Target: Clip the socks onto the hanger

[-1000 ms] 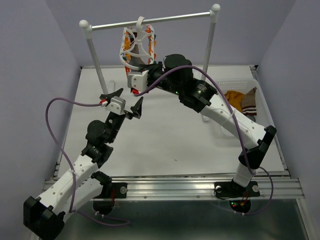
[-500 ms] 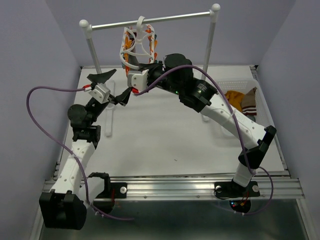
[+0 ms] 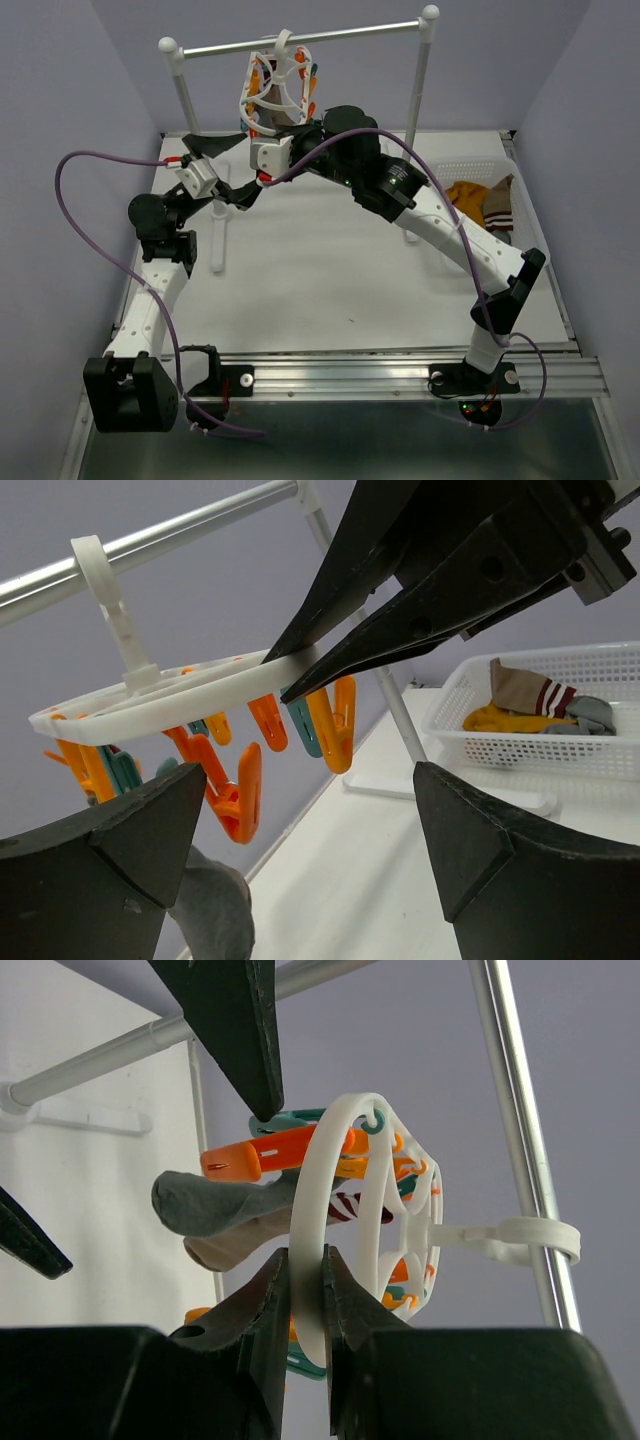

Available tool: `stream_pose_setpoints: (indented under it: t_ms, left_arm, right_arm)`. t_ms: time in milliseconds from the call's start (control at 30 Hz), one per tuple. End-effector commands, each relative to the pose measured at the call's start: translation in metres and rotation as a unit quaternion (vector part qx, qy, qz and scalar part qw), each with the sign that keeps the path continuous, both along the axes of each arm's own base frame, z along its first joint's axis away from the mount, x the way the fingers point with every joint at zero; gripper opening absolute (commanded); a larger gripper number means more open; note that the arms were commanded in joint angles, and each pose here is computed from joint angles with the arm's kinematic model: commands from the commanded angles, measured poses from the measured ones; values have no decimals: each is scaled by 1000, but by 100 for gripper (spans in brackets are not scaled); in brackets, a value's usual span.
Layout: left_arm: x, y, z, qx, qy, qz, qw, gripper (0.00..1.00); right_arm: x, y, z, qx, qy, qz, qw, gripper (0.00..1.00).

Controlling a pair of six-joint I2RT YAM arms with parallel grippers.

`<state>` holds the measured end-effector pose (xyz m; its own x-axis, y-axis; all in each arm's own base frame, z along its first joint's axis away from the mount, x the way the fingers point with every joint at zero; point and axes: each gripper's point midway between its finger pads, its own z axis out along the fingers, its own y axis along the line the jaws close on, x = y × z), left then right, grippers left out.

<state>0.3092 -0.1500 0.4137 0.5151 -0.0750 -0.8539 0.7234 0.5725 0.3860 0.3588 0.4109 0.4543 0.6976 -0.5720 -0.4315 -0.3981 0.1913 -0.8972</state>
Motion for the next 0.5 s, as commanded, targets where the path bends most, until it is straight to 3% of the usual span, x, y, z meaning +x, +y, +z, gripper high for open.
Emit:
stream_pose_setpoints:
  t_ms: [0, 467]
  left_arm:
    - [-13, -1, 29, 5, -59, -12, 998, 97]
    - [11, 6, 29, 3, -31, -10, 999, 97]
  right_arm:
    - [-2, -9, 44, 54, -28, -18, 998, 1]
    - [-7, -11, 40, 45, -29, -8, 999, 1]
